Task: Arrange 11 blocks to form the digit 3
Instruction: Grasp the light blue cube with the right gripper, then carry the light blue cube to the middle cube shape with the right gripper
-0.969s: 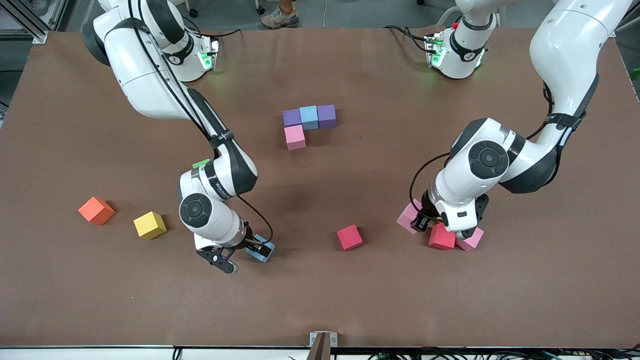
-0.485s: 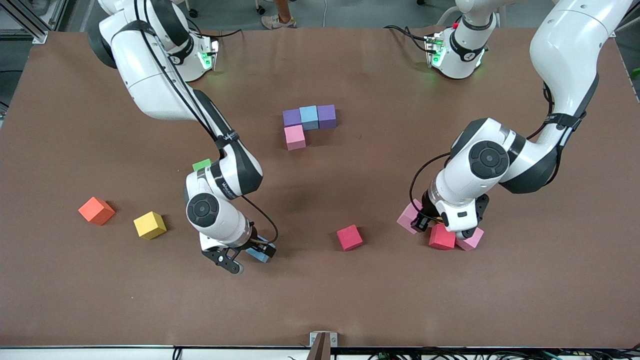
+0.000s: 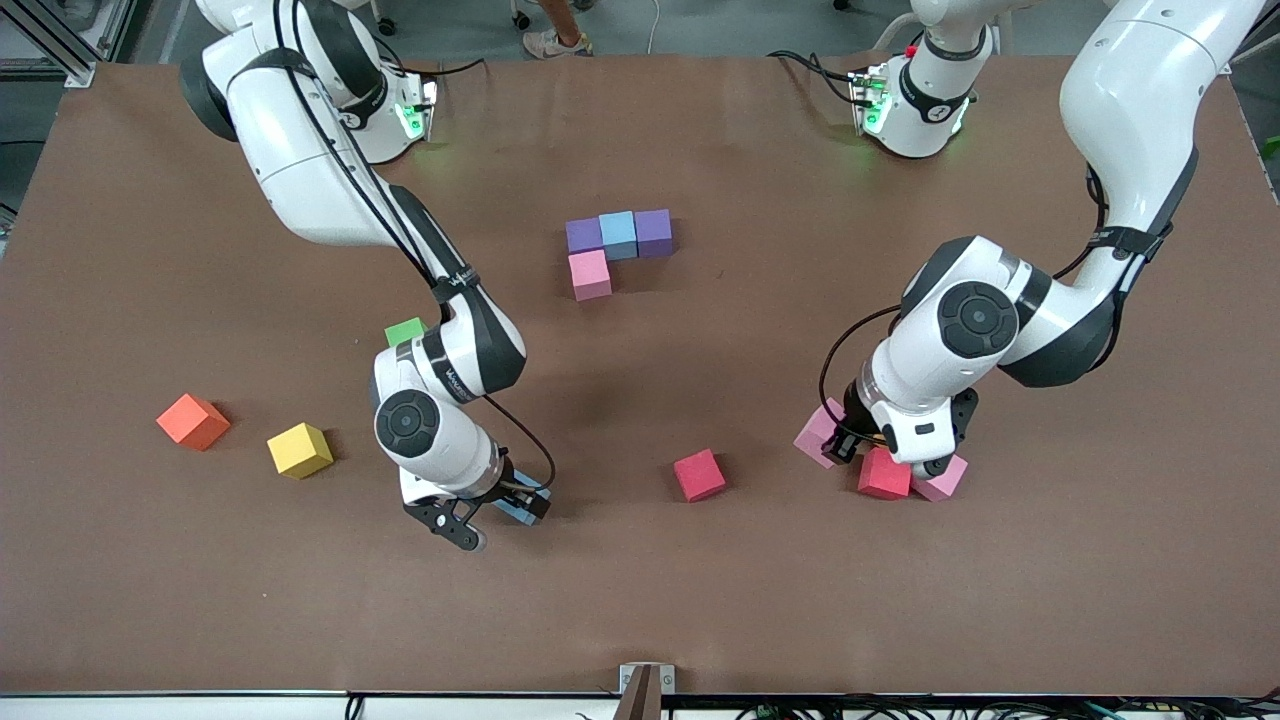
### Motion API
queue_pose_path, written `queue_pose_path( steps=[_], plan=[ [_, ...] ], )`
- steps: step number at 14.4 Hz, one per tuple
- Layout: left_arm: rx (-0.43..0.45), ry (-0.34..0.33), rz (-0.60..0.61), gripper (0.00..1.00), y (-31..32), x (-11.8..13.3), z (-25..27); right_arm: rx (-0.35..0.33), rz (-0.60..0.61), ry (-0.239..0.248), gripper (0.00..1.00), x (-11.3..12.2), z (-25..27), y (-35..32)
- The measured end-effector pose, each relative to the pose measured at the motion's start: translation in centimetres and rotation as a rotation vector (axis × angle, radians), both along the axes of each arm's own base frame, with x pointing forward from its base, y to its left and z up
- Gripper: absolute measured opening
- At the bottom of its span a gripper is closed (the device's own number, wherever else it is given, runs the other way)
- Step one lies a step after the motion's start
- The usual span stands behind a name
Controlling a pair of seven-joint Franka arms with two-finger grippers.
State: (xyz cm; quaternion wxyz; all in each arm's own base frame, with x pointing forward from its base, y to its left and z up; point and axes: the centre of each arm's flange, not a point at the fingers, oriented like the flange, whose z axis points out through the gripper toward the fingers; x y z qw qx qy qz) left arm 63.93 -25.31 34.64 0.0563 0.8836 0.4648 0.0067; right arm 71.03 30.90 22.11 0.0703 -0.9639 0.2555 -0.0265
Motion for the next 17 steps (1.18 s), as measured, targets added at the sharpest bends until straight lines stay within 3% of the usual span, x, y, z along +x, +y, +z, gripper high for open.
queue_pose_path(
  steps=[5,10,17],
  plan=[
    [0.000,0.000,0.001,0.07,0.04,0.01,0.00,-0.004,0.003,-0.007,0.79,-0.03,-0.22,0.18],
    [0.000,0.000,0.001,0.07,0.06,0.02,-0.01,-0.003,0.003,-0.013,0.55,0.03,0.00,0.26],
    [0.000,0.000,0.001,0.07,0.06,0.03,-0.01,0.000,0.012,-0.019,0.48,-0.16,0.20,0.97]
  ],
)
